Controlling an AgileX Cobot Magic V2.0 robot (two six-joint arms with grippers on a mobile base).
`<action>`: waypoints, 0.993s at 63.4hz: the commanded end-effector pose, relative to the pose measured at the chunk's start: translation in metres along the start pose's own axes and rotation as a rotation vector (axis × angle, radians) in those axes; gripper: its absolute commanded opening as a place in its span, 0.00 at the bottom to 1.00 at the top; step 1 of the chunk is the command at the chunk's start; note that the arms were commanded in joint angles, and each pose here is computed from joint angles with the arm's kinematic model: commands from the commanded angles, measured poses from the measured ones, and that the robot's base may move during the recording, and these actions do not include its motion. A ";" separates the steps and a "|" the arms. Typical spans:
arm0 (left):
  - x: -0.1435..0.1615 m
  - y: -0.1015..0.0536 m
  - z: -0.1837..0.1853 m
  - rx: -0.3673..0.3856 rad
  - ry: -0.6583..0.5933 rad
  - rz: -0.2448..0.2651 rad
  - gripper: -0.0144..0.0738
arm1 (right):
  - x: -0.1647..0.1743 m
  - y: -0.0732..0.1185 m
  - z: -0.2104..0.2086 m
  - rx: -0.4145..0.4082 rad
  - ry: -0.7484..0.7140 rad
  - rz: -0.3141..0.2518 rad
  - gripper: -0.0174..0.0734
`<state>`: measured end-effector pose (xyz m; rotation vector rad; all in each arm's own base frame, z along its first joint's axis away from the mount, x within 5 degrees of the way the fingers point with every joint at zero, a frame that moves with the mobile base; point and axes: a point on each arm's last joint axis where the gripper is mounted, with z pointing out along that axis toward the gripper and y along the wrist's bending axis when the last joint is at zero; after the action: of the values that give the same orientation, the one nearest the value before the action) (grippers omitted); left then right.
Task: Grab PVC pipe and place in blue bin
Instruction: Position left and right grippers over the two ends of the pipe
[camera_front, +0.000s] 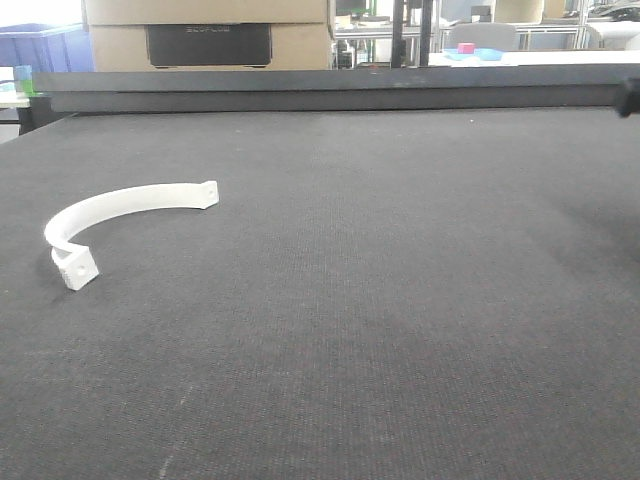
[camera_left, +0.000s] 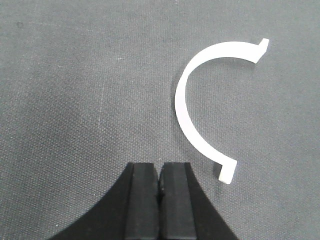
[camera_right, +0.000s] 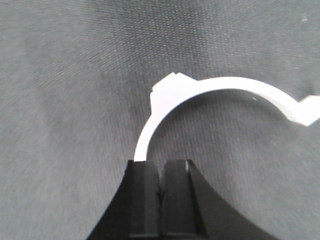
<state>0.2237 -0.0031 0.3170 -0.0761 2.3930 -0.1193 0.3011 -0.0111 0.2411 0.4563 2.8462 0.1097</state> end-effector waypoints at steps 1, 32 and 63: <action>-0.003 -0.001 -0.002 0.008 -0.020 -0.005 0.04 | -0.005 0.002 0.006 0.013 0.016 -0.003 0.16; 0.005 0.000 0.005 0.004 -0.002 -0.008 0.04 | -0.012 0.004 0.040 0.002 0.053 0.022 0.39; 0.002 -0.005 0.003 0.051 0.084 -0.052 0.04 | -0.013 0.008 0.038 -0.002 0.047 -0.066 0.01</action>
<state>0.2222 -0.0069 0.3088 -0.1135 2.4448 -0.1906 0.3262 -0.0088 0.1990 0.4505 2.9120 0.1170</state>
